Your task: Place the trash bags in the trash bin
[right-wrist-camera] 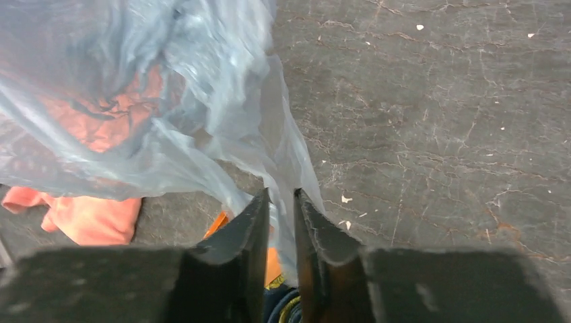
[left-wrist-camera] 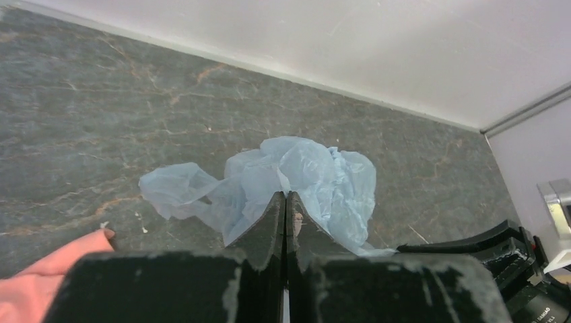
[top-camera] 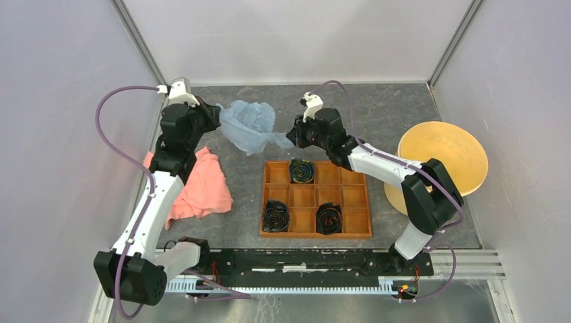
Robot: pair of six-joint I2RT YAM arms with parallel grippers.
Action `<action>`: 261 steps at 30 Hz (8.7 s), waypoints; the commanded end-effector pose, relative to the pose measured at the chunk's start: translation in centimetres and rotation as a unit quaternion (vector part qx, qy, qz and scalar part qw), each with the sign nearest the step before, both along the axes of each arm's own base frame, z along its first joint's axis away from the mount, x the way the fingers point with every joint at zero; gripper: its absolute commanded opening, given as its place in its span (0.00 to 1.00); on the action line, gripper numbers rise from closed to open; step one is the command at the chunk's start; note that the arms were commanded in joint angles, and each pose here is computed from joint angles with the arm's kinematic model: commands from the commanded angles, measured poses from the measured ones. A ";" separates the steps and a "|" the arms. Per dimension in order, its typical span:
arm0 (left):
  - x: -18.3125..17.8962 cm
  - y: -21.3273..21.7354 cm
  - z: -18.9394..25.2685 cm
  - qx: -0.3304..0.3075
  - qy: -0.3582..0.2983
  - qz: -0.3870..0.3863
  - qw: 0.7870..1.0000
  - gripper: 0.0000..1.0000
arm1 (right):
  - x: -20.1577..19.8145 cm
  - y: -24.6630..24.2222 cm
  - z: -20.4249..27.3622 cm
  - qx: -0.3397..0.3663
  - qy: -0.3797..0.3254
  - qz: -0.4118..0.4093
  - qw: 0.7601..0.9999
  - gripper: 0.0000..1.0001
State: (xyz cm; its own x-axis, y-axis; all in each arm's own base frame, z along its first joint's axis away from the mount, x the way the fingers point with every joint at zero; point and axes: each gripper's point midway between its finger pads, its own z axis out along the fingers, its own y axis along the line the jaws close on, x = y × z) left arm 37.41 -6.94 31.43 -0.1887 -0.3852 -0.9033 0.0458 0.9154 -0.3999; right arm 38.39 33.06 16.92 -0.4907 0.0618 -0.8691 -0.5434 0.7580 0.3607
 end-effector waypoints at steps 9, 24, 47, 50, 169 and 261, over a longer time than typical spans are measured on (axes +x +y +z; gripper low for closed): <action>1.0 -3.2 1.3 -0.043 -0.002 -0.081 0.996 0.02 | -3.6 1.1 0.9 -0.176 -0.149 0.148 0.962 0.87; 0.5 -2.5 2.3 -0.044 -0.015 -0.064 0.997 0.02 | -1.6 6.3 -1.1 -0.257 -0.265 0.094 0.925 0.98; 0.8 1.8 2.3 -0.033 -0.010 0.008 0.999 1.00 | -1.9 5.6 4.8 0.236 0.085 0.362 0.898 0.00; 1.4 2.6 1.1 -0.023 0.008 0.026 0.999 1.00 | 0.0 4.5 2.5 0.171 0.072 0.322 0.928 0.01; 5.8 -1.4 -5.8 -0.222 0.048 -0.161 0.961 0.02 | 6.2 2.4 -11.4 -0.141 0.037 0.099 0.984 0.75; -2.5 -1.2 8.7 -0.103 -0.048 0.033 0.993 0.02 | -7.0 -7.3 29.2 0.026 -0.479 -0.061 0.875 0.00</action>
